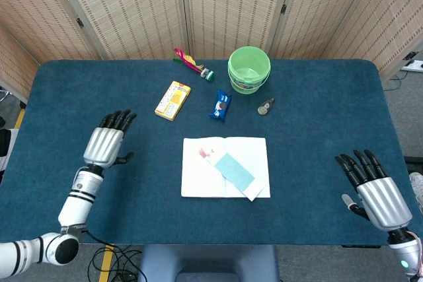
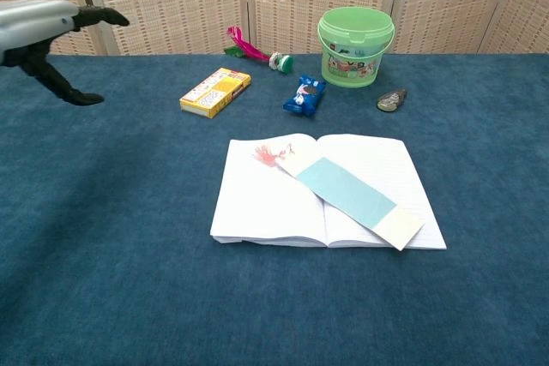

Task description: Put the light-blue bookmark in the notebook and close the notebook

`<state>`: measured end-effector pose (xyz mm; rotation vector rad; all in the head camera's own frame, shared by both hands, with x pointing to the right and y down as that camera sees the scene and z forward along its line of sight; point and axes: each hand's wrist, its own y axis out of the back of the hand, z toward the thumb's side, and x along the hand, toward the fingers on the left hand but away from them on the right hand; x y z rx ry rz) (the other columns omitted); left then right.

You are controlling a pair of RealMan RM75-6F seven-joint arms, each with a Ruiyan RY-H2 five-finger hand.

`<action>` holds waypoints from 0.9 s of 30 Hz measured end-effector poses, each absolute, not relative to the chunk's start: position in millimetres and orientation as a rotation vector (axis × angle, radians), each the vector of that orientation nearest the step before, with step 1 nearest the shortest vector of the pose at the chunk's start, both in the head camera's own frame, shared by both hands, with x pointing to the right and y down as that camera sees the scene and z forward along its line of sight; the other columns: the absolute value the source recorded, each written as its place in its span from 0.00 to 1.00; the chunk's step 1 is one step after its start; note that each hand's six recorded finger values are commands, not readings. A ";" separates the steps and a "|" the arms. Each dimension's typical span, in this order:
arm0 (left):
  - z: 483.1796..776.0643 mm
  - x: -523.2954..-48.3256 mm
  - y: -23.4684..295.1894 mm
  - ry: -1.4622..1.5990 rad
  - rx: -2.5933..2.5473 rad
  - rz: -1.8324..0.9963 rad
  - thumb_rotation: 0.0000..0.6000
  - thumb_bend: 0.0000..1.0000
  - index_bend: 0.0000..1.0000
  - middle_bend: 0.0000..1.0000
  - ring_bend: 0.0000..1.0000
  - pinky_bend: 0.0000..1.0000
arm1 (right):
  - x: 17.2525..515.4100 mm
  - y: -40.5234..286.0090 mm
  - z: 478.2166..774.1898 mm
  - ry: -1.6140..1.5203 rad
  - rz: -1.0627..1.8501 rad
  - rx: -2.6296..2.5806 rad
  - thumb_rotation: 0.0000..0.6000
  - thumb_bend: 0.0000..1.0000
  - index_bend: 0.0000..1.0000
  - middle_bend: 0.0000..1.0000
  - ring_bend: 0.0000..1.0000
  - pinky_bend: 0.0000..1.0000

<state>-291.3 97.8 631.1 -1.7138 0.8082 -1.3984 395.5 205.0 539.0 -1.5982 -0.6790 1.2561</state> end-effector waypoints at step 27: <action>562.0 -423.7 184.2 0.972 -1.536 -1.467 1.00 0.27 0.14 0.07 0.06 0.14 | 271.2 177.4 616.4 -0.370 1.028 -1.862 1.00 0.54 0.00 0.28 0.04 0.08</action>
